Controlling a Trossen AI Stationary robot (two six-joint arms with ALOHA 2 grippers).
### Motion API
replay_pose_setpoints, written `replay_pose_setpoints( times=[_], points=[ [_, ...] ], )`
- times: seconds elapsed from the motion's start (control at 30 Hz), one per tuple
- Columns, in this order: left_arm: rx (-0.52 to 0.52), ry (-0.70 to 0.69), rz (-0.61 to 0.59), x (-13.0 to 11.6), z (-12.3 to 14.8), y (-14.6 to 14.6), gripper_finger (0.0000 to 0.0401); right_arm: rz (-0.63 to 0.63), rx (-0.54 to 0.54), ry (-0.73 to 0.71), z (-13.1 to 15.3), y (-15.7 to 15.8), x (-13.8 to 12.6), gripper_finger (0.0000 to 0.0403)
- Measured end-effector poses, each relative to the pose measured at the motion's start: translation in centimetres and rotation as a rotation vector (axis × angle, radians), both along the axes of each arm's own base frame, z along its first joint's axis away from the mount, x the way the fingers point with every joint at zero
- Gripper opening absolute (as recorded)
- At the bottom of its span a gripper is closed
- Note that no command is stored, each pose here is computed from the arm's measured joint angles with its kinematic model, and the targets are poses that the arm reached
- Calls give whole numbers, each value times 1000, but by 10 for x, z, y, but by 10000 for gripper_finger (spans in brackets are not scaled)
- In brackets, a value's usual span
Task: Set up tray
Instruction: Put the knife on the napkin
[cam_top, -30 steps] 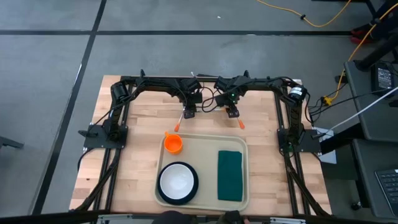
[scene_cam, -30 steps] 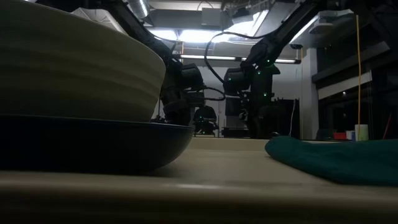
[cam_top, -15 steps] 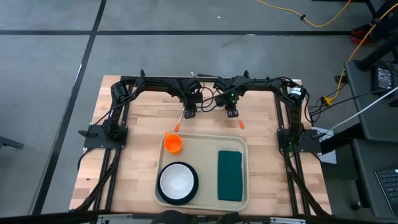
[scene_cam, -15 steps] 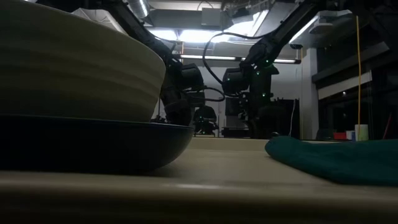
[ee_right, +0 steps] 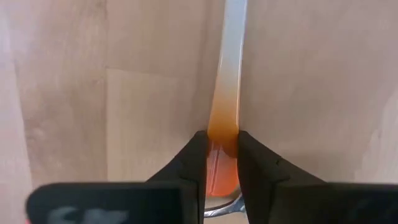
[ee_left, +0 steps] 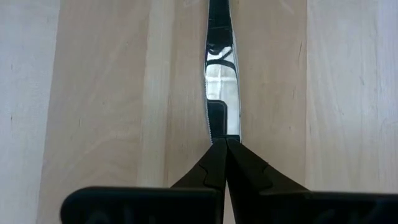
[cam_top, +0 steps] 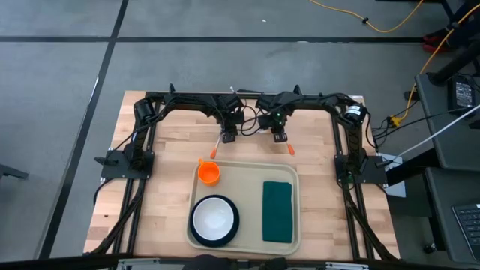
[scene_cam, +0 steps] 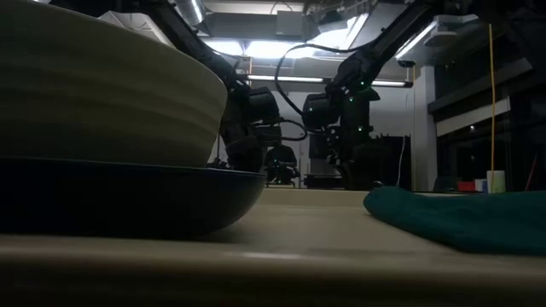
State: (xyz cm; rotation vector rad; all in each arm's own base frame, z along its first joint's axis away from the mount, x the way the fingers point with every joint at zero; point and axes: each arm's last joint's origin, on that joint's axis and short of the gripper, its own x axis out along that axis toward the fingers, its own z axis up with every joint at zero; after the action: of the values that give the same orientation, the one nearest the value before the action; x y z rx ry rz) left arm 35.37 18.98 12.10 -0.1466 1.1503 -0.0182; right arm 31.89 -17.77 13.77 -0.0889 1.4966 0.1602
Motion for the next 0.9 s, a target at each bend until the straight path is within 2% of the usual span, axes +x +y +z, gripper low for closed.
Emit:
replay_pose_setpoints(
  times=[0.33,0.5,0.67,0.9],
  points=[
    [-1,5,-23,0,0,-2,2,-18,20,21,18,8,12,68],
    [31,5,-37,4,0,-7,2,-13,54,21,21,12,12,40],
    [19,0,-31,4,0,-7,2,-20,54,21,21,11,11,5],
    [16,1,-23,4,0,-7,2,-70,55,22,21,10,11,59]
  ],
)
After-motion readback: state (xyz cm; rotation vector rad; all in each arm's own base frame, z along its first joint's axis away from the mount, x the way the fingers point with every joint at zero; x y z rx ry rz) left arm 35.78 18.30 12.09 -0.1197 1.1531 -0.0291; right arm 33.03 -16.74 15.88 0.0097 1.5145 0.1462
